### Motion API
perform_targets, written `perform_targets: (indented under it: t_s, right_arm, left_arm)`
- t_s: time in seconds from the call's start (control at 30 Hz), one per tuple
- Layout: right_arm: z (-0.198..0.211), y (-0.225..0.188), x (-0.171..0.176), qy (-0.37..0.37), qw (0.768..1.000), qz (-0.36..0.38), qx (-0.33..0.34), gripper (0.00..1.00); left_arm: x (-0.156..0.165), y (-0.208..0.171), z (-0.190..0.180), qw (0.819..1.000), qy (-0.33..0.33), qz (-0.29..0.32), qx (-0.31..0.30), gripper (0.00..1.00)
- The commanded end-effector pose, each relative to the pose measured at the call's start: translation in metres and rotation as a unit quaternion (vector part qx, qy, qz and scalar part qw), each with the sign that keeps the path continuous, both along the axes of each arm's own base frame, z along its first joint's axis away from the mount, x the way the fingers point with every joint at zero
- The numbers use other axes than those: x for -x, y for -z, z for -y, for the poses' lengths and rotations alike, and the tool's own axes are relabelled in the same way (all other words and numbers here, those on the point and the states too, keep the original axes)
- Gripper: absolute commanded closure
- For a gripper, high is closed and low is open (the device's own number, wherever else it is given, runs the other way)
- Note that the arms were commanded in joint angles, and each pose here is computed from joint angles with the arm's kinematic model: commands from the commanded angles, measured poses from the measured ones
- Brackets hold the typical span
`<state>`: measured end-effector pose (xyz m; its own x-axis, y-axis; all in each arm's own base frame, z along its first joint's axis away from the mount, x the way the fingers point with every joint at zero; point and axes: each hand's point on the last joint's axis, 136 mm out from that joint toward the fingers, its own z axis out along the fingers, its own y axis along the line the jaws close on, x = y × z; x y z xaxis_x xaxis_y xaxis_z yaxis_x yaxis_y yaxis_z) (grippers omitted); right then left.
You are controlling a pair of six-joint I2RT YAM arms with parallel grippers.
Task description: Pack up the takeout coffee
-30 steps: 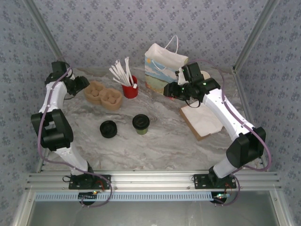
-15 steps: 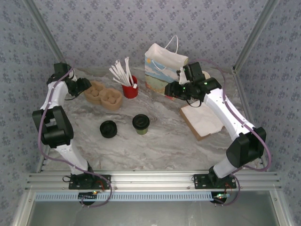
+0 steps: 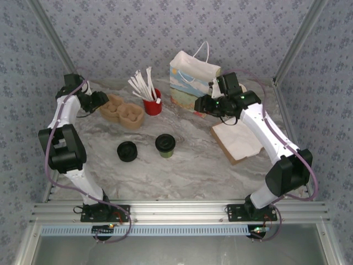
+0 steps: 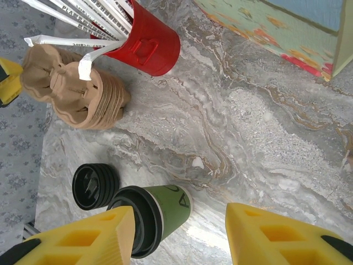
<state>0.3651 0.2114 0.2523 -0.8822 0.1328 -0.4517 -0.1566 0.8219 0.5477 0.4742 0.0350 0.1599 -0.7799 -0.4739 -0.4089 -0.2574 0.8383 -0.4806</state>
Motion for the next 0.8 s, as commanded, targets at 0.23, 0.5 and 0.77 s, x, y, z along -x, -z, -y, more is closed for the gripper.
perform_targets:
  t_s: [0.23, 0.5, 0.77]
  right_arm:
    - [0.005, -0.032, -0.003, 0.004, 1.000, 0.023, -0.018, 0.50]
    - [0.004, -0.035, -0.002, 0.005, 0.999, 0.023, -0.026, 0.51]
    - [0.003, -0.042, -0.001, 0.008, 0.999, 0.027, -0.031, 0.51]
  left_arm:
    - [0.004, -0.004, 0.012, 0.999, 0.014, 0.020, 0.020, 0.62]
    - [0.005, -0.003, 0.010, 1.000, 0.011, 0.019, 0.019, 0.77]
    - [0.012, -0.030, 0.007, 0.999, 0.003, 0.042, 0.003, 0.89]
